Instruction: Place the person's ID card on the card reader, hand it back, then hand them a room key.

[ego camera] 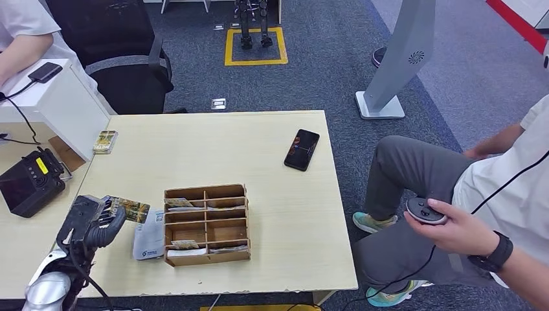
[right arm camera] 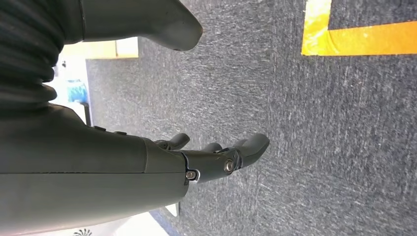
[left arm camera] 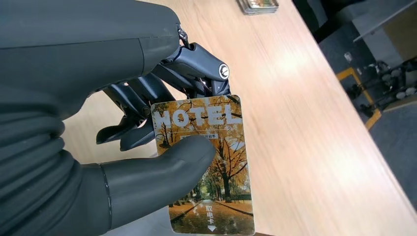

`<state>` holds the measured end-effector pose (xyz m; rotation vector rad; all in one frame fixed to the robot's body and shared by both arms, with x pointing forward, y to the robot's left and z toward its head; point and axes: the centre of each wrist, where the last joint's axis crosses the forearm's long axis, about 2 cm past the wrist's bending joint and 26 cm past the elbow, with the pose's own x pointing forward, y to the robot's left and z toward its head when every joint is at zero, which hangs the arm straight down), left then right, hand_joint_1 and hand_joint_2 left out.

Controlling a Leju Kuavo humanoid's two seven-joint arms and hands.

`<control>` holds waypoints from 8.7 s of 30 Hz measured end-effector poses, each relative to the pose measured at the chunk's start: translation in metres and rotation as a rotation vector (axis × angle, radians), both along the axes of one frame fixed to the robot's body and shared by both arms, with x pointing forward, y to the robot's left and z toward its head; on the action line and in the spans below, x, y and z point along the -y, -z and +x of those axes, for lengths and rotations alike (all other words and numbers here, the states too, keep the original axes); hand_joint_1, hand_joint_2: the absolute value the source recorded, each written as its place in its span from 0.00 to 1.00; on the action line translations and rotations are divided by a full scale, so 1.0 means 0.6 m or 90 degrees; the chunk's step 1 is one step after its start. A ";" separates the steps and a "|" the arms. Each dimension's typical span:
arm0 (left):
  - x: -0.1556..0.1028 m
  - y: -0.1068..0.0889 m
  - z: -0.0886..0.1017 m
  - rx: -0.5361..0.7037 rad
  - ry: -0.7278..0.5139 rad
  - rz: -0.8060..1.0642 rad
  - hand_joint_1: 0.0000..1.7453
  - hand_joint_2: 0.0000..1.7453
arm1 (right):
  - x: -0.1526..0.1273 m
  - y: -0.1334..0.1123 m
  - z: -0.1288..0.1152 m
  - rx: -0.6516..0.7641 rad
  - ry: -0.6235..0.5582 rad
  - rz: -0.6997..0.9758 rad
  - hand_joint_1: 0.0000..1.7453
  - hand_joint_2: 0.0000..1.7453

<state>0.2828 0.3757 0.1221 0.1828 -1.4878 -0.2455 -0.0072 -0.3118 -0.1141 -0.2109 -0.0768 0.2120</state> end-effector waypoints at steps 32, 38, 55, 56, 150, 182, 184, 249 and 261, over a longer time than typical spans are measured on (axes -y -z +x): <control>0.072 0.031 0.064 0.016 -0.055 -0.002 1.00 1.00 | -0.008 0.000 0.005 -0.005 -0.009 -0.003 0.00 1.00; 0.051 0.028 0.063 0.016 -0.057 0.008 1.00 1.00 | -0.008 0.000 0.004 -0.005 -0.004 -0.003 0.00 1.00; -0.016 0.026 0.042 0.009 -0.051 0.042 1.00 1.00 | -0.008 0.000 0.002 -0.005 0.003 -0.003 0.00 1.00; -0.014 0.027 0.036 0.007 -0.044 0.049 1.00 1.00 | -0.008 0.000 0.002 -0.004 0.004 -0.002 0.00 1.00; 0.035 0.083 -0.016 -0.025 -0.043 0.396 1.00 1.00 | -0.018 0.000 0.002 0.005 0.024 0.007 0.00 1.00; 0.019 0.072 -0.004 -0.033 -0.013 -0.033 1.00 1.00 | -0.019 0.000 0.002 0.013 0.021 -0.002 0.00 1.00; 0.002 0.056 0.007 -0.001 -0.041 -0.153 1.00 1.00 | -0.019 0.000 0.002 0.016 0.019 -0.006 0.00 1.00; -0.111 -0.216 0.233 0.404 -0.336 0.262 0.00 1.00 | -0.001 -0.001 0.038 0.034 -0.128 -0.003 0.00 1.00; -0.084 -0.193 0.186 0.367 -0.160 0.308 0.00 1.00 | -0.001 -0.001 0.027 0.028 -0.121 -0.001 0.00 1.00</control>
